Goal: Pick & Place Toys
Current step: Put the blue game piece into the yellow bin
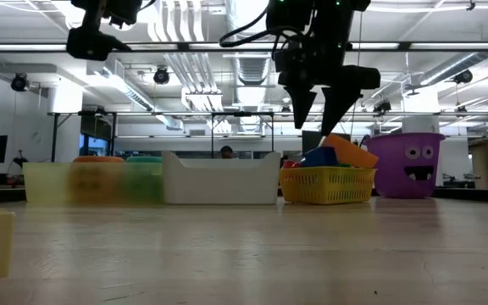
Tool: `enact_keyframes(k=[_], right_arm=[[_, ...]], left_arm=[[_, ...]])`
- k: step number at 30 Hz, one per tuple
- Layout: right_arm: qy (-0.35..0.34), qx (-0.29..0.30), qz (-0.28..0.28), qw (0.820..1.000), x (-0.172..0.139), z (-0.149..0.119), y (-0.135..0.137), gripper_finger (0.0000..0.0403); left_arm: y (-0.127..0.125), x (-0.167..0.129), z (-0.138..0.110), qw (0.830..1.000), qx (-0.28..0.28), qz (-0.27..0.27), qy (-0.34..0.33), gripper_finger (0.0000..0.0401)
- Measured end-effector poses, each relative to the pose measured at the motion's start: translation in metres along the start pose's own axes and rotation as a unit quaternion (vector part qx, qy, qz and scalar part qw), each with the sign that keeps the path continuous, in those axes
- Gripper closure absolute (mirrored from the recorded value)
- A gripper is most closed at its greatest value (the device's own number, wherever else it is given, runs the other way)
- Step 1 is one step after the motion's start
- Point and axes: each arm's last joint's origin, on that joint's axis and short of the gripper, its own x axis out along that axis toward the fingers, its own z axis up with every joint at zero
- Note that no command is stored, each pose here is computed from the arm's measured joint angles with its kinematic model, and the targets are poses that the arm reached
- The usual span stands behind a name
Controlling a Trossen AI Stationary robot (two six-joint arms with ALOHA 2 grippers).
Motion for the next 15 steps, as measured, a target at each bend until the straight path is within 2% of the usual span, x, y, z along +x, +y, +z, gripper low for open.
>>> enact_keyframes(k=[4, 7, 10, 15], right_arm=[[-0.005, 0.001, 0.016, 1.0, 0.001, 0.0, 0.002, 0.0043], [0.001, 0.006, 0.007, 1.0, 0.002, -0.001, 0.002, 0.0043], [-0.002, 0.035, -0.003, 0.999, -0.002, 0.0, -0.001, 0.0043], [-0.046, 0.105, -0.023, 0.993, -0.036, -0.004, -0.007, 0.0044]], left_arm=[[0.002, 0.0, -0.001, 1.0, -0.005, 0.008, 0.006, 0.0017], [0.002, 0.0, -0.002, 1.0, -0.009, 0.011, 0.009, 0.0017], [0.001, 0.001, -0.005, 1.0, -0.011, 0.004, 0.024, 0.0017], [-0.003, 0.005, -0.016, 0.997, -0.03, -0.001, 0.077, 0.0017]])
